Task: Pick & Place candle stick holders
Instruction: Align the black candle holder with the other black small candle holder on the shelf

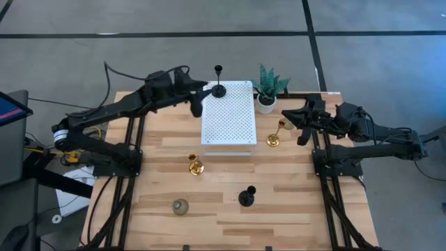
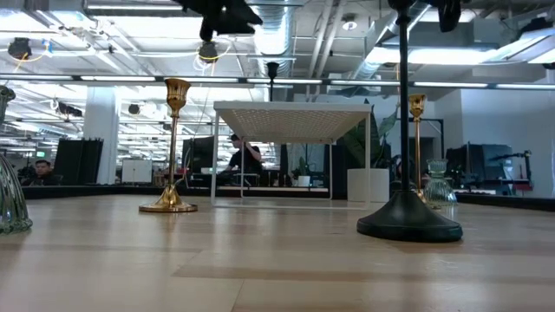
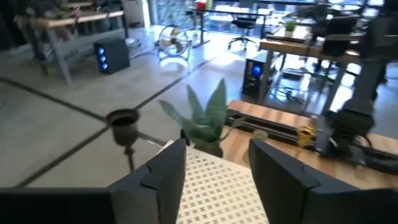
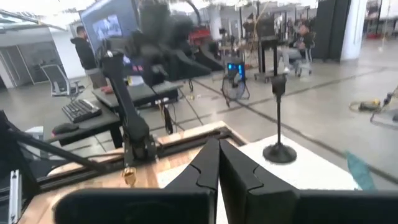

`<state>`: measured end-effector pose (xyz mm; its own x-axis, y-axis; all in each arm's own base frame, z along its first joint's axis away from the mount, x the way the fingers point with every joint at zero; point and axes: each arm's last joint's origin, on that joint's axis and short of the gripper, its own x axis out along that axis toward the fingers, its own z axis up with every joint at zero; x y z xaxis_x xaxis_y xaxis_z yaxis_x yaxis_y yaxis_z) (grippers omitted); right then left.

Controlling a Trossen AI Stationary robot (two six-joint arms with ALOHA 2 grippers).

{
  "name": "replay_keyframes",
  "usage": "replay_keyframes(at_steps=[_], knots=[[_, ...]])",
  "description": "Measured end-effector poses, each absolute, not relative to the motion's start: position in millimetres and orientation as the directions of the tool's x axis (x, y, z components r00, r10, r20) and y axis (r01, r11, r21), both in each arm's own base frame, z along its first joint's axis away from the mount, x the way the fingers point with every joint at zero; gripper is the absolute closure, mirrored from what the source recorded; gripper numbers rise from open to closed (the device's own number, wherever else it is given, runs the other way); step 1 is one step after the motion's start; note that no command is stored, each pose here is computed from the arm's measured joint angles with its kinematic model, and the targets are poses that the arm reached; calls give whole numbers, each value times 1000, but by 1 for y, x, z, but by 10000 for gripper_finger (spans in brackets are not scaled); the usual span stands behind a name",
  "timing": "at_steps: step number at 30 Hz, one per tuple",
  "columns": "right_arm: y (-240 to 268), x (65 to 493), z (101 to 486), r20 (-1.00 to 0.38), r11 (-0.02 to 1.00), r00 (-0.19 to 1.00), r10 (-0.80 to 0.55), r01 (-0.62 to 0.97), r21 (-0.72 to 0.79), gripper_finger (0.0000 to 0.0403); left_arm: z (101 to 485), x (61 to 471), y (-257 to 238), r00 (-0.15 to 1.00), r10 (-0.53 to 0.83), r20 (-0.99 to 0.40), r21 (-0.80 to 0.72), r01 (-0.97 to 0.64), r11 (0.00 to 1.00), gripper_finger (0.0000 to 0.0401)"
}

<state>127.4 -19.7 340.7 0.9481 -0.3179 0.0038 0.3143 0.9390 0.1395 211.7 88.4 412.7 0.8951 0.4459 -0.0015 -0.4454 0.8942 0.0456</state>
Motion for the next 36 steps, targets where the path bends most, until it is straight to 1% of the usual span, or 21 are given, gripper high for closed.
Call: replay_keyframes(at_steps=[6,12,17,21,27,30,36], knots=[[-19,127,337,-29,936,950,-310,311,168,403,419,200,72,917,398,7,79,-398,914,305],[-19,127,337,-29,935,950,-310,310,169,403,413,197,61,931,356,-75,78,-351,933,390],[-19,127,337,-29,936,950,-309,310,169,403,411,198,48,950,297,-100,79,-290,954,394],[-19,127,337,-29,936,950,-310,310,169,403,414,192,37,964,250,-89,86,-243,966,397],[-19,127,338,-29,936,950,-310,310,169,403,422,162,23,975,208,-80,87,-201,976,398],[-19,127,338,-28,936,951,-309,310,170,403,423,143,18,981,190,-35,84,-187,979,397],[-19,127,338,-25,936,951,-310,309,171,403,397,116,15,981,192,-10,83,-190,978,398]])
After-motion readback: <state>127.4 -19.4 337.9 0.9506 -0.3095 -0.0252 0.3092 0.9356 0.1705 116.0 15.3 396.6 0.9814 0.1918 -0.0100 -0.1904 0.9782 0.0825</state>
